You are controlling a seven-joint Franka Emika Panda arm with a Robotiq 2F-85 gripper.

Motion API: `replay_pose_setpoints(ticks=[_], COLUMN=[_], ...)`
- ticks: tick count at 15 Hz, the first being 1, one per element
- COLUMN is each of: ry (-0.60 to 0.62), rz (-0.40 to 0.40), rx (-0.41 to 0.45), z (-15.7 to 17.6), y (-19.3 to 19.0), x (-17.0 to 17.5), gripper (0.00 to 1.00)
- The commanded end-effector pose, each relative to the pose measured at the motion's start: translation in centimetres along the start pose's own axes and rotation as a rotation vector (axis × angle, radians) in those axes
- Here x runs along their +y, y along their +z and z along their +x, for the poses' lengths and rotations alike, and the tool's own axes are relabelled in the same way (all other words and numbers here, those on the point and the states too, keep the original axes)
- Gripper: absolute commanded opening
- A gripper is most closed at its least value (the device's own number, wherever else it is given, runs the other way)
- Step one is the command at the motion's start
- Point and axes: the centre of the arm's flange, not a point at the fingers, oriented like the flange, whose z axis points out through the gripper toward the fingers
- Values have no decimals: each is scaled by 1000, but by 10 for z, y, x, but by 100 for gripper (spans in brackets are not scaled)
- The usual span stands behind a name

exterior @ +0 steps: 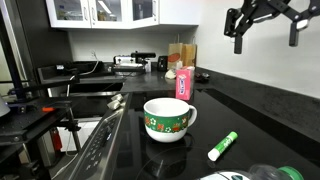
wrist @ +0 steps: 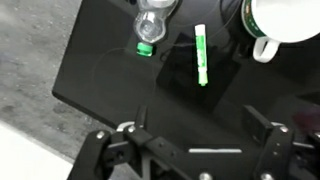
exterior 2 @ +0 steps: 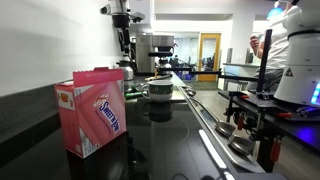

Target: Remove the marker from the mug

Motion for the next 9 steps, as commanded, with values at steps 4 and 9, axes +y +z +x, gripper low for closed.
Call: replay_pose_setpoints(ticks=[4, 9], ry=[-32, 20], rz=[-5, -31], rx=[-22, -28], z=[-89, -118], y=[-24, -41], x=[-76, -112], gripper=[100, 100])
